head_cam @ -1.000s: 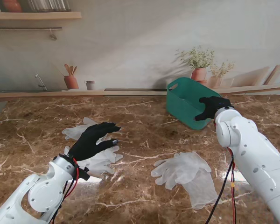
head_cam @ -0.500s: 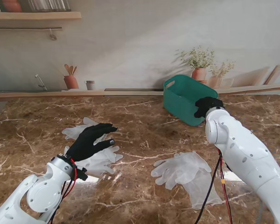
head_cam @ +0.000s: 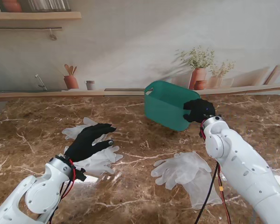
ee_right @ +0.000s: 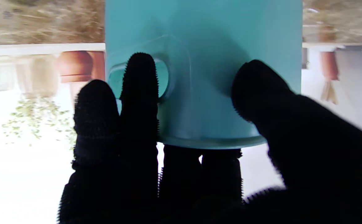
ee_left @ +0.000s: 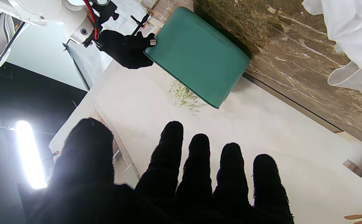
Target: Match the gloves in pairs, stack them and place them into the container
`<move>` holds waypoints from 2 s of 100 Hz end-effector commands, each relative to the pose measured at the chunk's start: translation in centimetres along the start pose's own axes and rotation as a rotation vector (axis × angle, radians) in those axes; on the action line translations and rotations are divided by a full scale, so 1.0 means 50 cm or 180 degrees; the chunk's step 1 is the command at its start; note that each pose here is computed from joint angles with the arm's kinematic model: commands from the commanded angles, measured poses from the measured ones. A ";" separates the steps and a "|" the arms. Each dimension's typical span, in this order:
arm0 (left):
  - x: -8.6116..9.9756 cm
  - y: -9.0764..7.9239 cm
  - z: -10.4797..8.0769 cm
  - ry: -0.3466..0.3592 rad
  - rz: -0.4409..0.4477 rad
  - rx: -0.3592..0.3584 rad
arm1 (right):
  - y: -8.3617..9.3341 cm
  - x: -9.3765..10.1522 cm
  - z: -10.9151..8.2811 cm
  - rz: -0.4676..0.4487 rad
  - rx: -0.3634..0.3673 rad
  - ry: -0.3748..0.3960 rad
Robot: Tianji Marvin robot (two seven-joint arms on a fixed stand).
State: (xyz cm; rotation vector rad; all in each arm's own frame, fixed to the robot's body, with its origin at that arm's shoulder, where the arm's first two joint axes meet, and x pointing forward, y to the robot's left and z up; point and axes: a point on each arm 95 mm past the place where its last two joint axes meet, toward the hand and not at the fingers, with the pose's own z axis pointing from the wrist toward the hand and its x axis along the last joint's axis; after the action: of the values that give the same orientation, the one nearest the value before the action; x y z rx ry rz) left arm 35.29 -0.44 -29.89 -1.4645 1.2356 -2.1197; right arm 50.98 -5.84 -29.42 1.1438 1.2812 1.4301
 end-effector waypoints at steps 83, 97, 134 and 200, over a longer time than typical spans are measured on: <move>0.018 -0.009 -0.013 0.0050 0.0090 -0.0037 | -0.065 0.088 -0.018 0.0212 -0.0014 0.0918; 0.019 -0.008 -0.013 0.0055 0.0086 -0.0046 | -0.057 0.072 -0.017 0.0096 0.0038 0.0902; 0.019 -0.007 -0.012 0.0044 0.0080 -0.0065 | -0.047 0.062 -0.008 -0.0045 0.0031 0.0836; 0.018 -0.003 -0.013 0.0052 0.0054 -0.0027 | 0.003 0.061 -0.117 -0.0051 -0.0152 0.0535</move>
State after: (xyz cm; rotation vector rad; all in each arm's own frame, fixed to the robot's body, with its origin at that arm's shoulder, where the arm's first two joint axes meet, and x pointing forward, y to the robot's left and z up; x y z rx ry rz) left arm 34.60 -0.56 -28.95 -1.4323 1.2631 -2.1193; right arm 46.11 -3.77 -28.21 0.9407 1.3579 1.5859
